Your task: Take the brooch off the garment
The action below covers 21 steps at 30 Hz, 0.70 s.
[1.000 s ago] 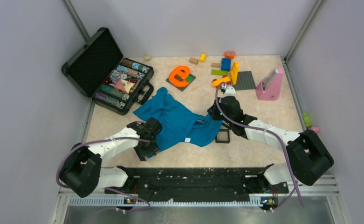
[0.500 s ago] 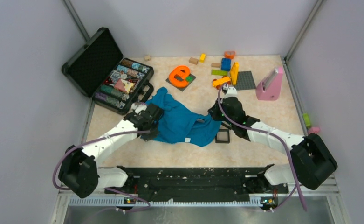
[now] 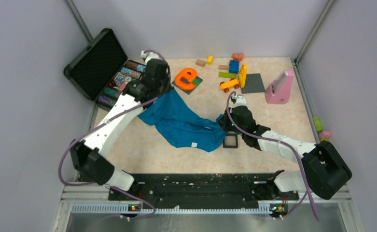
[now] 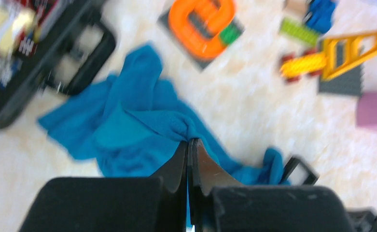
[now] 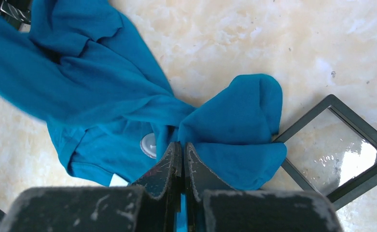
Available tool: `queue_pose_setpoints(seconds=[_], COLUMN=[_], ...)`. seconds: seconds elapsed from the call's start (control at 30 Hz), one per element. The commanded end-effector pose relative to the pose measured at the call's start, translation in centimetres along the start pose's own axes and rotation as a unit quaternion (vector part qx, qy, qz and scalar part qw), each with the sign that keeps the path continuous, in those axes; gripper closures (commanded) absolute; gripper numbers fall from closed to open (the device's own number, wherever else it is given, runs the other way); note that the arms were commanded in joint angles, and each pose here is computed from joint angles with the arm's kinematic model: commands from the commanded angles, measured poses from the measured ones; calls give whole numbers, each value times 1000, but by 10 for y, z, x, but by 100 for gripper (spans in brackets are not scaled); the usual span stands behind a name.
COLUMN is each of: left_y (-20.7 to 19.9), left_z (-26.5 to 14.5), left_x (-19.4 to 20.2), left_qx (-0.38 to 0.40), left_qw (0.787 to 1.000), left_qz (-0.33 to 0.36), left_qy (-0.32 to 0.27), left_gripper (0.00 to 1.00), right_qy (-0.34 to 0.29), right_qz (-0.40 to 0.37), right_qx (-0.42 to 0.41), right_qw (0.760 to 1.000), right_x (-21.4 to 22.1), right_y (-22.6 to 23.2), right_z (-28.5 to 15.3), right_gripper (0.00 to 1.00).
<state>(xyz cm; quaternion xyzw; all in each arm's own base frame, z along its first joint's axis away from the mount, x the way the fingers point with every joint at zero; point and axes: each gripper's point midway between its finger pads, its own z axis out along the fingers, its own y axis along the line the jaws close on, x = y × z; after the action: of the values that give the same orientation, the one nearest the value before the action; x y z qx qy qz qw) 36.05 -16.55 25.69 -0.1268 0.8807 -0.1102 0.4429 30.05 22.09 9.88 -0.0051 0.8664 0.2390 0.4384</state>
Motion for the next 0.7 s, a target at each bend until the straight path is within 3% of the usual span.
queue_pose_setpoints(seconds=[0.0, 0.1, 0.3, 0.5, 0.67], left_y=[-59, -89, -113, -126, -128], left_z=[26, 47, 93, 146, 186], left_x=[-78, -115, -188, -221, -235], left_qx=[69, 111, 154, 205, 224], left_qw=[993, 984, 968, 937, 920], left_qz=[31, 27, -14, -57, -91], left_qy=[-93, -134, -199, -278, -307], left_gripper=[100, 100, 100, 100, 100], right_qy=[-21, -20, -27, -28, -27], right_qz=[15, 18, 12, 9, 9], right_qx=[-21, -5, 31, 36, 36], right_qw=[999, 1000, 999, 999, 999], right_x=[-12, -11, -13, -14, -15], right_y=[8, 2, -12, -13, -12], right_z=[-5, -6, -9, -9, -7], right_gripper=[100, 100, 100, 100, 100])
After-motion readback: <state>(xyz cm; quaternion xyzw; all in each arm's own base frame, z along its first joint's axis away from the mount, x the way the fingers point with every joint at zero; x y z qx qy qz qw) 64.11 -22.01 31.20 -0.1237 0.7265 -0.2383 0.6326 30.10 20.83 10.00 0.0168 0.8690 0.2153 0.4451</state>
